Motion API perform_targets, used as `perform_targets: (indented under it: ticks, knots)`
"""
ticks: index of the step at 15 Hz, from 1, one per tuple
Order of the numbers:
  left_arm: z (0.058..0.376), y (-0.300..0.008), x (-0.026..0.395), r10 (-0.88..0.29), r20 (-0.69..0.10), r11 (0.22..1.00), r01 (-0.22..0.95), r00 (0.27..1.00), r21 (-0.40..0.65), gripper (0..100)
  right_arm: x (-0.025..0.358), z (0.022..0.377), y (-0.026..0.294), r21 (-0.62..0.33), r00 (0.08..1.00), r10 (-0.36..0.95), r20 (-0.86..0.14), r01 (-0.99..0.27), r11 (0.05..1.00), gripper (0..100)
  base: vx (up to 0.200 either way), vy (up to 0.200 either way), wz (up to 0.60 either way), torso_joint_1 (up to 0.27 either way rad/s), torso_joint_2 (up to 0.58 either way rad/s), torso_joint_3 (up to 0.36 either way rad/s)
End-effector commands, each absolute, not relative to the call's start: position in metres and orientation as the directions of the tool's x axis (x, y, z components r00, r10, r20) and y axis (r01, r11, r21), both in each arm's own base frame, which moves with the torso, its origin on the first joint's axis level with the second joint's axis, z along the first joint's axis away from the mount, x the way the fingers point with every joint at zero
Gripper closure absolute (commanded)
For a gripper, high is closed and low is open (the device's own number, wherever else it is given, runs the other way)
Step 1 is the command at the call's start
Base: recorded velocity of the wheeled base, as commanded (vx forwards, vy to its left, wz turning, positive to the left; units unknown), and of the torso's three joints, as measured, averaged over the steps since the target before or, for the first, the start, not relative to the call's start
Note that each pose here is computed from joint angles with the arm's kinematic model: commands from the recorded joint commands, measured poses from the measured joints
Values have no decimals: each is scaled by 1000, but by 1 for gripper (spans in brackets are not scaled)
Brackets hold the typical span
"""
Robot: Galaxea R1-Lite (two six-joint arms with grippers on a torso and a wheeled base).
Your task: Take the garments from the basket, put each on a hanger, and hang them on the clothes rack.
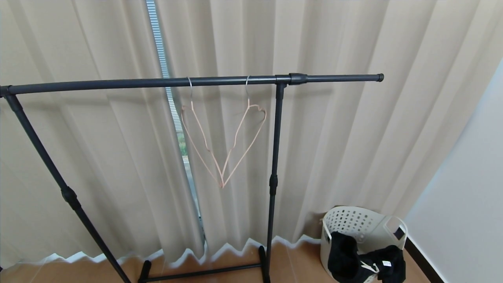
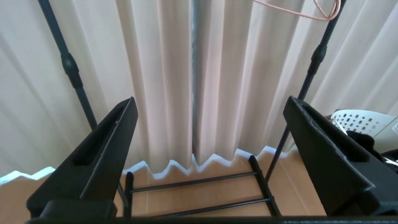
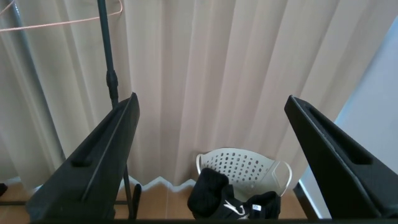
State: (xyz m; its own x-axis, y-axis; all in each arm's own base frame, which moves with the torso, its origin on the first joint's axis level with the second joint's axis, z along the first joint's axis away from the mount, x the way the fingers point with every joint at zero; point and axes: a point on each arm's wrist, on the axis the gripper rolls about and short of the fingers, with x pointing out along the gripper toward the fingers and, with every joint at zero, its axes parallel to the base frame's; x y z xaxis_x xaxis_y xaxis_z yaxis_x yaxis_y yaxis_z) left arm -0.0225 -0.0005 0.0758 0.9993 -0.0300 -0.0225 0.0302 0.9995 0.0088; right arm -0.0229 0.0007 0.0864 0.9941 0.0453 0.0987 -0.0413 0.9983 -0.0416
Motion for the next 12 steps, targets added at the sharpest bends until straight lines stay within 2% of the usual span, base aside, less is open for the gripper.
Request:
perform_targets:
  ticks: [1, 12]
  knots:
    - [76, 0, -22, -29, -23, 1000, 29, 999, 9, 0, -23, 86, 1, -42, 994, 46, 99, -42, 998, 0, 0, 0, 0, -227, 535, 315]
    - [76, 0, -23, -29, -21, 1000, 29, 999, 9, 0, -23, 86, 1, -42, 994, 46, 99, -42, 998, 0, 0, 0, 0, -199, 532, 326]
